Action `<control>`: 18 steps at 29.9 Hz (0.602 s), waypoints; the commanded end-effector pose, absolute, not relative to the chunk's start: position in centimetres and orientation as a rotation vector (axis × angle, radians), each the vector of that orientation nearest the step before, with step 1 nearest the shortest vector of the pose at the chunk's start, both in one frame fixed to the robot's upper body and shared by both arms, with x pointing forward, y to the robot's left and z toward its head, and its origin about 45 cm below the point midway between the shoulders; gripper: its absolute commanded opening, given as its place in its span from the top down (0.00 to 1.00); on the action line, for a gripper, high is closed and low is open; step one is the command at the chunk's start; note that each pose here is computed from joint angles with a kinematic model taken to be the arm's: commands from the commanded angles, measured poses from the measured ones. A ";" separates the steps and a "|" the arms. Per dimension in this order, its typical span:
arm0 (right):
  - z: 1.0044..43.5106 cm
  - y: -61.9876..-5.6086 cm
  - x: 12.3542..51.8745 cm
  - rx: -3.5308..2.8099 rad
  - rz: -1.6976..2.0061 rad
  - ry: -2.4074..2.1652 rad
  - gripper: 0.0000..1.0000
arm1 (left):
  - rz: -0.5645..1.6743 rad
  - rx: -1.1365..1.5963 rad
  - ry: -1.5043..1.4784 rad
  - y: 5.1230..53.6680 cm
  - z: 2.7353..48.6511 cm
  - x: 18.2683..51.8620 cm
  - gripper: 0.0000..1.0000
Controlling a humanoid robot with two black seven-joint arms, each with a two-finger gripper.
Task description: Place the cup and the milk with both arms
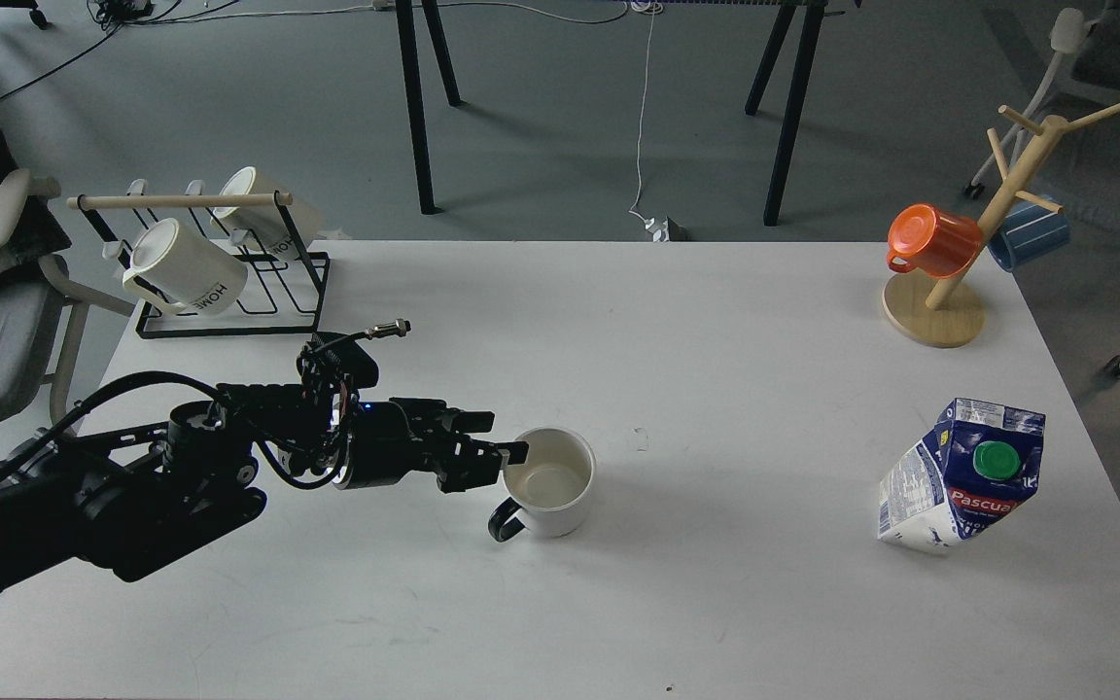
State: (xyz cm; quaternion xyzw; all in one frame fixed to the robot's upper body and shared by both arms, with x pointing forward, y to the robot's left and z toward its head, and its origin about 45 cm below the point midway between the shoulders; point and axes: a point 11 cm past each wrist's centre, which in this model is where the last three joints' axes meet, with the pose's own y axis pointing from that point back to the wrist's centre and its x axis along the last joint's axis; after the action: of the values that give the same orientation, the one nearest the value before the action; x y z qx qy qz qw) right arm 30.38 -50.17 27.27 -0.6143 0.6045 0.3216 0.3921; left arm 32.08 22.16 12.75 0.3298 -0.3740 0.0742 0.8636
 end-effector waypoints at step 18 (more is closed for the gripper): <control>22.5 -56.9 18.8 -1.137 1.082 1.840 0.02 | 0.715 -0.019 -0.063 29.6 28.5 36.6 0.17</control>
State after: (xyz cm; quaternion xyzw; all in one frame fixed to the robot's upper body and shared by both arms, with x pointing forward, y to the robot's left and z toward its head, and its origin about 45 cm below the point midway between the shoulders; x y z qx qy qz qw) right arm 22.60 -56.28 25.48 -0.4892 0.6850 0.3874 0.3760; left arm 36.21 29.38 28.01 0.0404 -0.0691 0.3252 0.9422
